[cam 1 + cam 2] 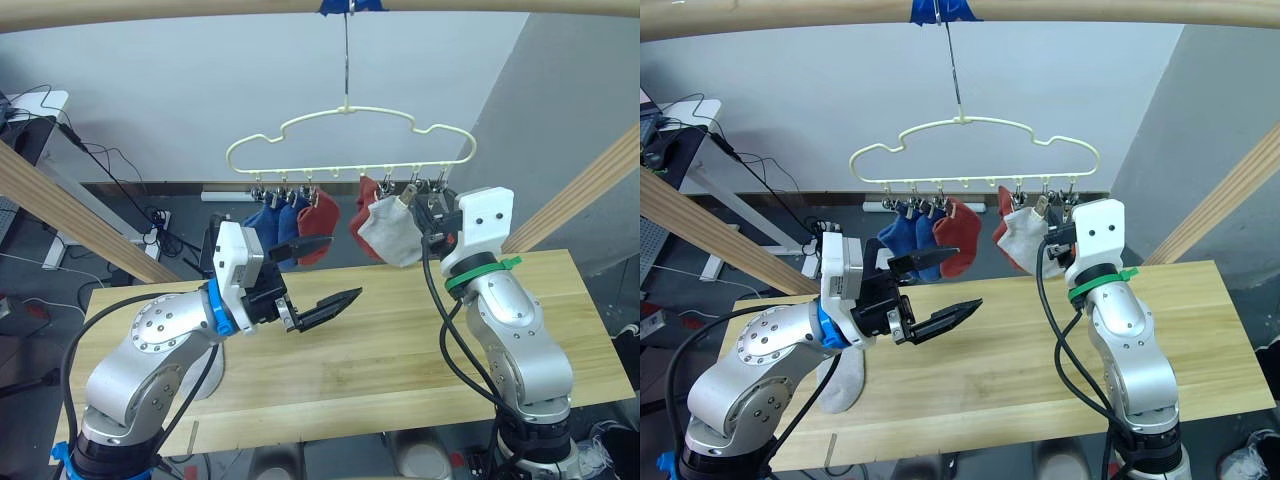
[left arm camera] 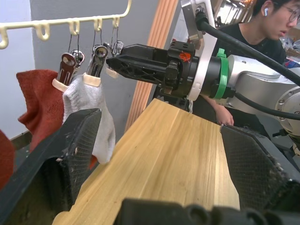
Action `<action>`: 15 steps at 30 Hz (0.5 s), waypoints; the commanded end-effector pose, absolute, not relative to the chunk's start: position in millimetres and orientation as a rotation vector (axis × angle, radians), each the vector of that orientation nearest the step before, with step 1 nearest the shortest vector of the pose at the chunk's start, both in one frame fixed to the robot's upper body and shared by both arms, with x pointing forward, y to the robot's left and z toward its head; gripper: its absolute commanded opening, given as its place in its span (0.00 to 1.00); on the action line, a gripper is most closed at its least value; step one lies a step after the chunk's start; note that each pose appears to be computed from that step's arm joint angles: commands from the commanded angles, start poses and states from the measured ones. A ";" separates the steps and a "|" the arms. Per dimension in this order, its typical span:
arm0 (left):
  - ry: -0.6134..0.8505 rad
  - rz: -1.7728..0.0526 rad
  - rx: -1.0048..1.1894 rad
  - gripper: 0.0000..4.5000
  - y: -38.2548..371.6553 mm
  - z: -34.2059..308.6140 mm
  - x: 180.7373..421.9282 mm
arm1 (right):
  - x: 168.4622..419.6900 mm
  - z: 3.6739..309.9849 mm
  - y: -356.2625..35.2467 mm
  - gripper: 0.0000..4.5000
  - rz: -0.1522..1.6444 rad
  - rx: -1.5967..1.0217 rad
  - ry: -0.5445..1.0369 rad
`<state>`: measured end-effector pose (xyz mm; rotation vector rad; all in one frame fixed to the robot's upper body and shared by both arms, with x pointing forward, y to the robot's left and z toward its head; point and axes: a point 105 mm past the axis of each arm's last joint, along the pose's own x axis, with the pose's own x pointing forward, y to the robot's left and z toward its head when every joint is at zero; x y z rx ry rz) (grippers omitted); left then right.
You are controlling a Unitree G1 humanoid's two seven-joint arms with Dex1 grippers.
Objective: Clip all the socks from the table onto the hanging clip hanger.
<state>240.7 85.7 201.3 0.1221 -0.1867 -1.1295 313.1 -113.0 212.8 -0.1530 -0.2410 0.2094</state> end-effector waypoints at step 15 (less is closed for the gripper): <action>-0.242 -1.168 0.139 1.00 78.2 209.1 229.4 | 312.1 222.3 -123.1 0.46 0.159 -0.177 -0.281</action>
